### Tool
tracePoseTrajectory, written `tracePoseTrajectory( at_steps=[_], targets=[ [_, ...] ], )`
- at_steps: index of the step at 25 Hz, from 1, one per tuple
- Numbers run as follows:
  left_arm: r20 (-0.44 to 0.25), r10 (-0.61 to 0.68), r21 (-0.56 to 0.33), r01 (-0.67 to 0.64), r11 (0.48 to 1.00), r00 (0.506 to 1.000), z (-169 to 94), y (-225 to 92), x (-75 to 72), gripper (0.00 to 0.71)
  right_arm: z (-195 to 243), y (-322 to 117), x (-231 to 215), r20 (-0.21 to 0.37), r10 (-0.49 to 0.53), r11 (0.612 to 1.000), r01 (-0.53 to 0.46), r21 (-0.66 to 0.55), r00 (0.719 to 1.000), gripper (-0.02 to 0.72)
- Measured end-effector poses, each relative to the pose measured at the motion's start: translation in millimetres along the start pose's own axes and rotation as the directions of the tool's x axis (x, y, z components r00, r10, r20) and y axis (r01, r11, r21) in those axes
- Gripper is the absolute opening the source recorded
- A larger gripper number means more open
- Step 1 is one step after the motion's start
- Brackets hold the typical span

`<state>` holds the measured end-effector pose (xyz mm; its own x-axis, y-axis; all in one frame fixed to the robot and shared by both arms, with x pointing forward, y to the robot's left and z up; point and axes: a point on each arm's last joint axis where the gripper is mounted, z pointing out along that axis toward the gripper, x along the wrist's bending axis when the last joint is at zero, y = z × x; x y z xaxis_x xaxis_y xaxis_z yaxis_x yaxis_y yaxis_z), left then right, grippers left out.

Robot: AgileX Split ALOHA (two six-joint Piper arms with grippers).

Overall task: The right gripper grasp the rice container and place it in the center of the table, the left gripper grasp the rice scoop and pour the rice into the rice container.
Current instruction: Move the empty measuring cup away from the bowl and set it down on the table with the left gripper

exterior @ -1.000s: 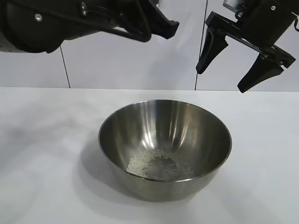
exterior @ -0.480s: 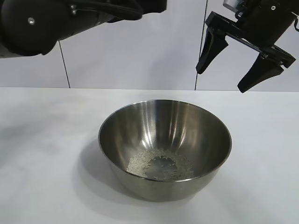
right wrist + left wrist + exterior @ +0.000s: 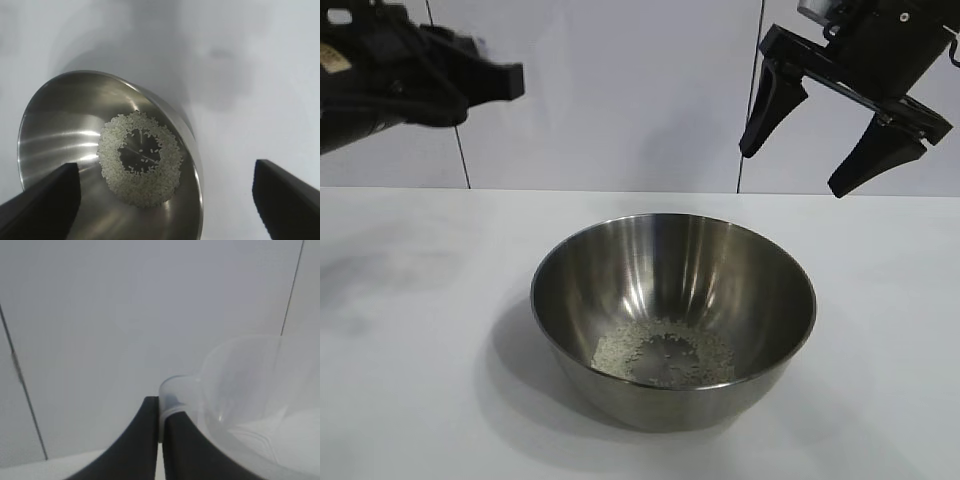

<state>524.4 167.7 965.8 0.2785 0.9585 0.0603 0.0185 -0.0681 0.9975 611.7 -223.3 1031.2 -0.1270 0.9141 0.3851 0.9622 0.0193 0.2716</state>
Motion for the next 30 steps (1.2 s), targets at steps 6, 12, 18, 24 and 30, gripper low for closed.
tracePoseTrajectory(
  at_steps=[6, 12, 18, 24, 30],
  targets=[
    [-0.054, 0.035, 0.036, -0.033, 0.999, 0.998, -20.0, -20.4, 24.4, 0.009, 0.0, 1.1, -0.2, 0.002, 0.000, 1.000, 0.000, -0.012, 1.000, 0.641],
    [0.012, 0.086, 0.101, -0.087, 0.991, 0.996, -31.0, -46.9, 28.5, 0.009, 0.0, 1.3, -0.2, 0.002, 0.000, 1.000, 0.000, -0.015, 1.000, 0.641],
    [0.036, 0.079, 0.254, -0.086, 0.963, 0.996, -33.2, -89.8, 26.0, 0.009, 0.0, 1.6, -0.3, 0.003, 0.000, 1.000, 0.000, -0.018, 1.000, 0.641],
    [0.020, 0.095, 0.295, -0.097, 0.950, 0.995, -33.6, -100.9, 28.1, 0.009, 0.0, 1.7, -0.3, 0.003, 0.000, 1.000, 0.000, -0.019, 1.000, 0.640],
    [0.003, 0.104, 0.296, -0.100, 0.950, 0.995, -25.2, -105.5, 28.7, 0.009, 0.0, 1.8, -0.3, 0.003, 0.000, 1.000, 0.000, -0.020, 1.000, 0.640]
  ],
)
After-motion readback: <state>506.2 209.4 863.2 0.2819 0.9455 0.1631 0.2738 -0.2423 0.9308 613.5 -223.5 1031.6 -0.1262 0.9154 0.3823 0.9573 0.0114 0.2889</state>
